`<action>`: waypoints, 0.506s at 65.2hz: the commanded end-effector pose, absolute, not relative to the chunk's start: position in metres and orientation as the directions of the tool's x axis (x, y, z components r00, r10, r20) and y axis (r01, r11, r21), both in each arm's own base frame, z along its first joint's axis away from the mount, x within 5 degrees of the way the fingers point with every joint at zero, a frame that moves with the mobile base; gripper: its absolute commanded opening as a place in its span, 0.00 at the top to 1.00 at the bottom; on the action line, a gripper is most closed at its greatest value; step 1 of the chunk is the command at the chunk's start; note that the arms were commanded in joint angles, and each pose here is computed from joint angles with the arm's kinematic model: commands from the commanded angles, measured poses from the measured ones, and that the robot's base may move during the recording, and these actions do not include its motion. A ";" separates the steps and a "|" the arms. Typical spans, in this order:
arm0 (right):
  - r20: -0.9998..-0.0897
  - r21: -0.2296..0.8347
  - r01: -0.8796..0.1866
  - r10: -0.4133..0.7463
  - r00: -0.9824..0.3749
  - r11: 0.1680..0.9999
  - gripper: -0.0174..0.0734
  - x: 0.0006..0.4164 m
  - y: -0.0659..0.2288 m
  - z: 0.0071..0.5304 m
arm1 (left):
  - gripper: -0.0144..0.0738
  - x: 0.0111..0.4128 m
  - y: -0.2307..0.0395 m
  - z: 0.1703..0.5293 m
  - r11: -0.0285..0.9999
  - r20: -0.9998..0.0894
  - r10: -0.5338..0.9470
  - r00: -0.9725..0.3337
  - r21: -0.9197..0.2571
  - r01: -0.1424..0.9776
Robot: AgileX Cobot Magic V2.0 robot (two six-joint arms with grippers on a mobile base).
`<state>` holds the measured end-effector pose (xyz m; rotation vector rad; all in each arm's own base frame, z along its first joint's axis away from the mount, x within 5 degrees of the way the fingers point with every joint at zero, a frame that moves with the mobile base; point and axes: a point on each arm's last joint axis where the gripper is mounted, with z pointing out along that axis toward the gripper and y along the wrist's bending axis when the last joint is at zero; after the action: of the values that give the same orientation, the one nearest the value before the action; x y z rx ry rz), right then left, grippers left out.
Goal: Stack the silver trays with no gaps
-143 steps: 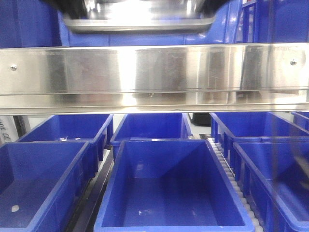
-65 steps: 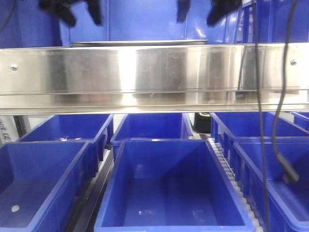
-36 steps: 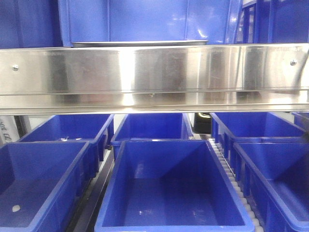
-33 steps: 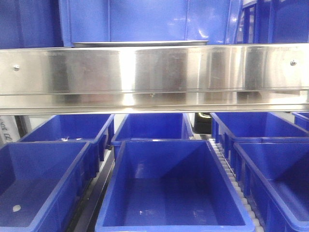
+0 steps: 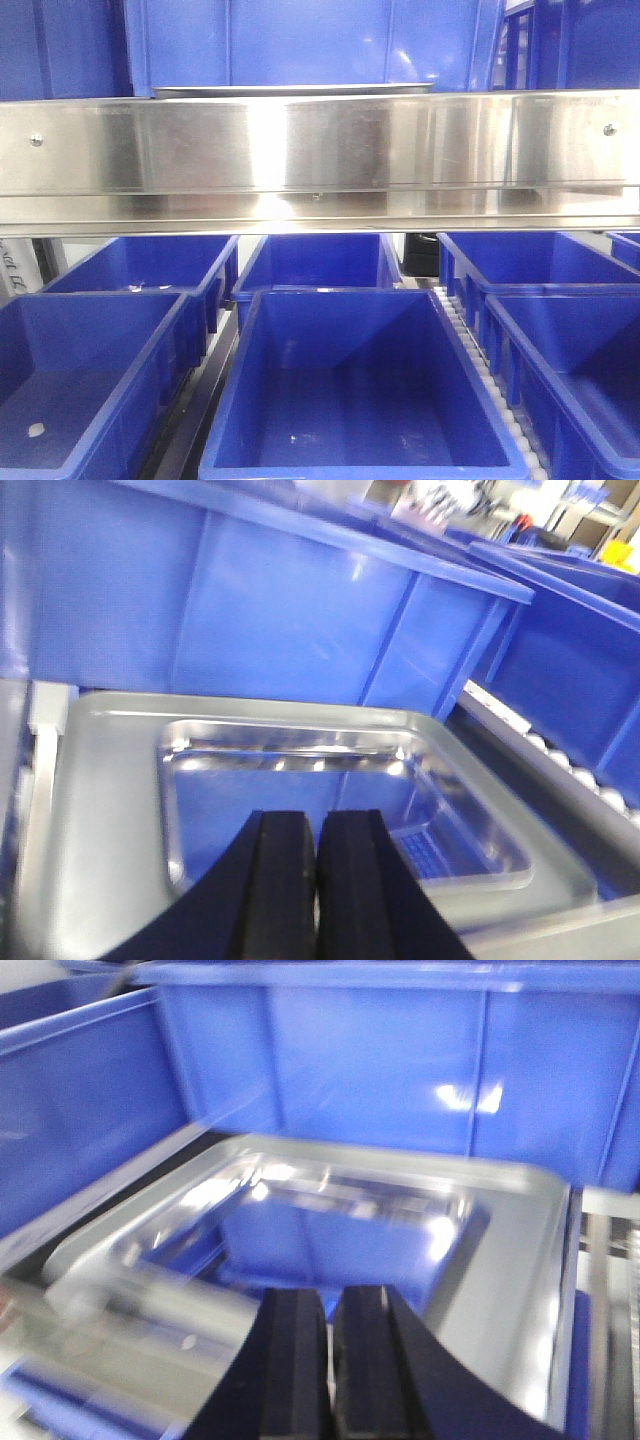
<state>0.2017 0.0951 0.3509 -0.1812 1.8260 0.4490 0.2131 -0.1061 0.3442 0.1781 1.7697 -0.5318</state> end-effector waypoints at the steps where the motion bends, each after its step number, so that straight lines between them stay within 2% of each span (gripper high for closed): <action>1: -0.964 0.193 -0.378 0.103 -0.246 0.905 0.82 0.183 0.088 0.348 | 0.83 0.194 -0.099 0.341 0.877 -0.971 -0.126 -0.202 -0.204 0.434; 7: -0.967 0.186 -0.382 0.099 -0.236 0.905 0.82 0.164 0.078 0.337 | 0.83 0.172 -0.089 0.332 0.880 -0.982 -0.085 -0.171 -0.155 0.449; 17: -0.974 0.188 -0.391 0.120 -0.191 0.901 0.82 0.130 0.062 0.323 | 0.83 0.137 -0.072 0.322 0.873 -0.988 -0.111 -0.109 -0.149 0.464; 33: -0.981 0.193 -0.414 0.179 -0.072 0.890 0.82 0.094 0.044 0.326 | 0.83 0.091 -0.048 0.335 0.864 -0.980 -0.193 0.056 -0.143 0.484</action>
<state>0.1019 0.0470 0.3205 -0.1725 1.6327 0.4937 0.1028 -0.0529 0.3286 0.2480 1.5004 -0.5080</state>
